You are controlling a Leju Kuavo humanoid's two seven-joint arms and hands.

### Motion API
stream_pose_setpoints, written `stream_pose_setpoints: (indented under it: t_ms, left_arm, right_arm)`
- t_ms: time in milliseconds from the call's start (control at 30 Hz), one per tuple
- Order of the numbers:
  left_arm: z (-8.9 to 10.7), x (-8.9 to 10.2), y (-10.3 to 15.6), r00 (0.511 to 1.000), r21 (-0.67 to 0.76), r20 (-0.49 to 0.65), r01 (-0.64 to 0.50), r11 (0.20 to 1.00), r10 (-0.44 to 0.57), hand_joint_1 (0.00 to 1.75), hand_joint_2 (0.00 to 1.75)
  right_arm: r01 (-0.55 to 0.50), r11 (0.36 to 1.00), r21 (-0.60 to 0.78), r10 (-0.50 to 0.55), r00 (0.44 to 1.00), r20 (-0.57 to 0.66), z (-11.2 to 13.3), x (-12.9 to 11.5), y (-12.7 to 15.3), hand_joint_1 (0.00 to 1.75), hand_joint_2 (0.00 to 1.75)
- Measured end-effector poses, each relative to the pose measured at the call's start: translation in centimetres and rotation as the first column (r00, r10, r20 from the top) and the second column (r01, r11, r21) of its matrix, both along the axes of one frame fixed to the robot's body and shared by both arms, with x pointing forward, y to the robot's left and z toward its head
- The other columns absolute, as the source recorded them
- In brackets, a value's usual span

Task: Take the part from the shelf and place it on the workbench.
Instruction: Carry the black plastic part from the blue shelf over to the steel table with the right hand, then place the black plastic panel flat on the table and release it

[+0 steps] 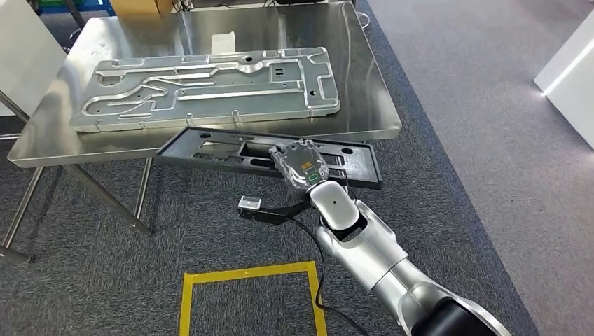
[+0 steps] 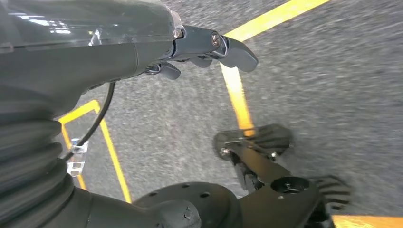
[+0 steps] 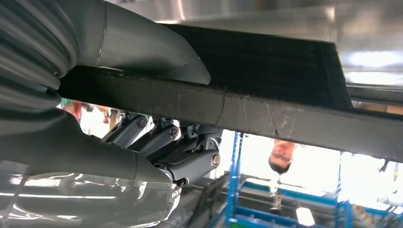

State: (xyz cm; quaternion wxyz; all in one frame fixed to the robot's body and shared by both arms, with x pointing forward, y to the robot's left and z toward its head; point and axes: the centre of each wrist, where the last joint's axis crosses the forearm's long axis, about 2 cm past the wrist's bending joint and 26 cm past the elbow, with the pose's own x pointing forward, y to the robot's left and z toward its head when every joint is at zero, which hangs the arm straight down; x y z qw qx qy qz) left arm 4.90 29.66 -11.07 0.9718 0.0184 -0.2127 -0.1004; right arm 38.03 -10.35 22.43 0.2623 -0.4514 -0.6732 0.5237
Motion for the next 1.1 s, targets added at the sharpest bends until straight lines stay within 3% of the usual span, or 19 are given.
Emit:
stream_pose_setpoints:
  t_ms: [367, 567, 1100]
  left_arm:
    - [-0.1, -1.1, 0.0, 0.999, 0.009, -0.034, 0.003, 1.0, -0.003, 0.0, 1.75]
    - [0.0, -0.2, 0.0, 1.0, 0.009, -0.021, 0.008, 1.0, -0.008, 0.0, 1.75]
    - [0.0, 0.2, -0.2, 1.0, -0.006, -0.021, 0.015, 1.0, -0.015, 0.0, 1.75]
  right_arm:
    - [0.04, 0.998, 0.05, -0.038, 0.998, -0.042, -1.1, -0.5, -0.6, 1.75, 1.75]
    - [0.021, 0.996, 0.087, -0.018, 0.999, -0.041, 0.2, 0.0, -0.1, 1.75, 1.75]
    - [0.015, 0.996, 0.085, -0.009, 0.998, -0.065, 1.8, 0.7, 1.1, 1.75, 1.75]
